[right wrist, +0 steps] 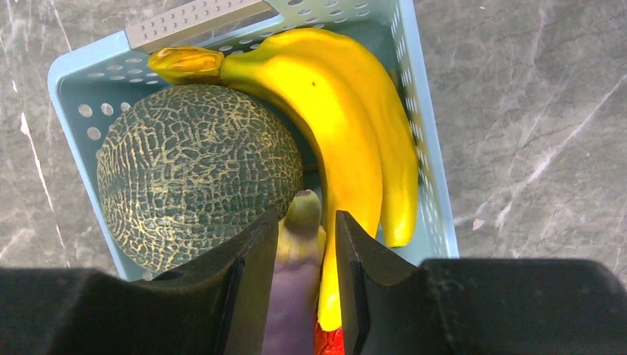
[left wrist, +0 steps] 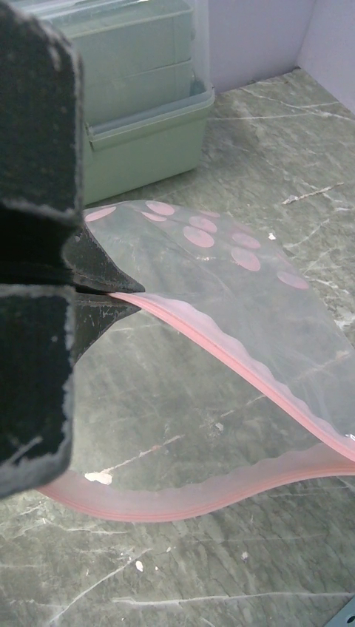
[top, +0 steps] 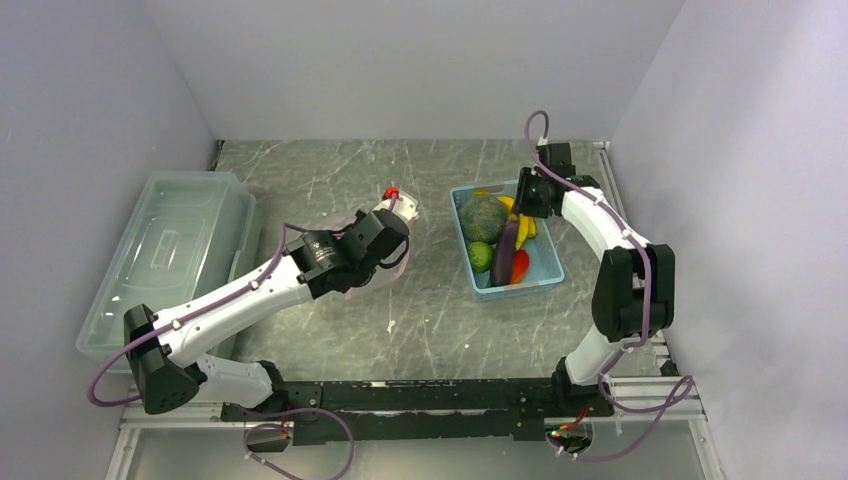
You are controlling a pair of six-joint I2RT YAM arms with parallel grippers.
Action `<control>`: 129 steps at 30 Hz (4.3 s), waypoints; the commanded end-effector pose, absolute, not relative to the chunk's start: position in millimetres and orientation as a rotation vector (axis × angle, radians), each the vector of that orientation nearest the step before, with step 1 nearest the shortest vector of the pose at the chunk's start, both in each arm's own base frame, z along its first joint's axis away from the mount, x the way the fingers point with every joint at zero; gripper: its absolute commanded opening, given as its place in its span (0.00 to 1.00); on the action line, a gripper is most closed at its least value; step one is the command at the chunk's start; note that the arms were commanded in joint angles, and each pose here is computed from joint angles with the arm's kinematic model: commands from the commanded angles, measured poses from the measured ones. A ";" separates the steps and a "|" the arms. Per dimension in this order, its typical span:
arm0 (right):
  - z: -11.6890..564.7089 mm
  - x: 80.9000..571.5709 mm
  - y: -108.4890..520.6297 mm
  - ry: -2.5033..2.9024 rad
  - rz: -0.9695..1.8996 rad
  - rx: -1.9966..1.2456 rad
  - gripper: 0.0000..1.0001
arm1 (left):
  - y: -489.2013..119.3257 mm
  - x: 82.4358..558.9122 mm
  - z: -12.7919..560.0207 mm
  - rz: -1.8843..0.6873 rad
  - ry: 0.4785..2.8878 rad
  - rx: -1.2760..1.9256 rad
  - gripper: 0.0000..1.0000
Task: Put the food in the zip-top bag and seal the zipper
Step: Pick up the fake vegetable from the bin, then place the fake vegetable in the zipper food storage bag.
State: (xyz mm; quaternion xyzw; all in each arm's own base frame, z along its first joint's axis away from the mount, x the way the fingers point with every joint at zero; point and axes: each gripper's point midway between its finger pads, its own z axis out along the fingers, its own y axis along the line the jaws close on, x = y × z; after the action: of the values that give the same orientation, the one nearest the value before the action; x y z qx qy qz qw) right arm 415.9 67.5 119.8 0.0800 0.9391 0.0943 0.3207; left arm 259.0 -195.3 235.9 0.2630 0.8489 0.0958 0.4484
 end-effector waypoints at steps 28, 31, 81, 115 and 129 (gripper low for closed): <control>183.0 426.9 65.4 2.249 0.304 0.264 0.00 | -197.8 260.7 244.3 0.196 2.078 0.621 0.00; 204.2 420.7 63.6 2.184 0.309 0.266 0.00 | -198.2 260.5 243.5 0.197 2.081 0.623 0.00; 465.4 254.6 228.4 0.985 1.098 -0.007 0.00 | -201.8 283.0 262.5 -0.063 2.190 0.328 0.00; 339.4 202.1 294.4 1.245 1.071 -0.451 0.00 | -175.8 293.8 281.3 -0.090 2.158 0.228 0.00; 301.2 175.1 284.3 1.438 1.035 -0.618 0.00 | -168.7 298.0 281.8 -0.080 2.160 0.204 0.00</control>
State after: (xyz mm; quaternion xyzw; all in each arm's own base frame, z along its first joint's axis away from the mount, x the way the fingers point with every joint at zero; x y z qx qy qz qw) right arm 186.4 288.9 301.3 -0.2446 0.6078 0.4489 0.6077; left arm 294.9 -170.3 267.2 0.0980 0.8904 -0.0165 0.4442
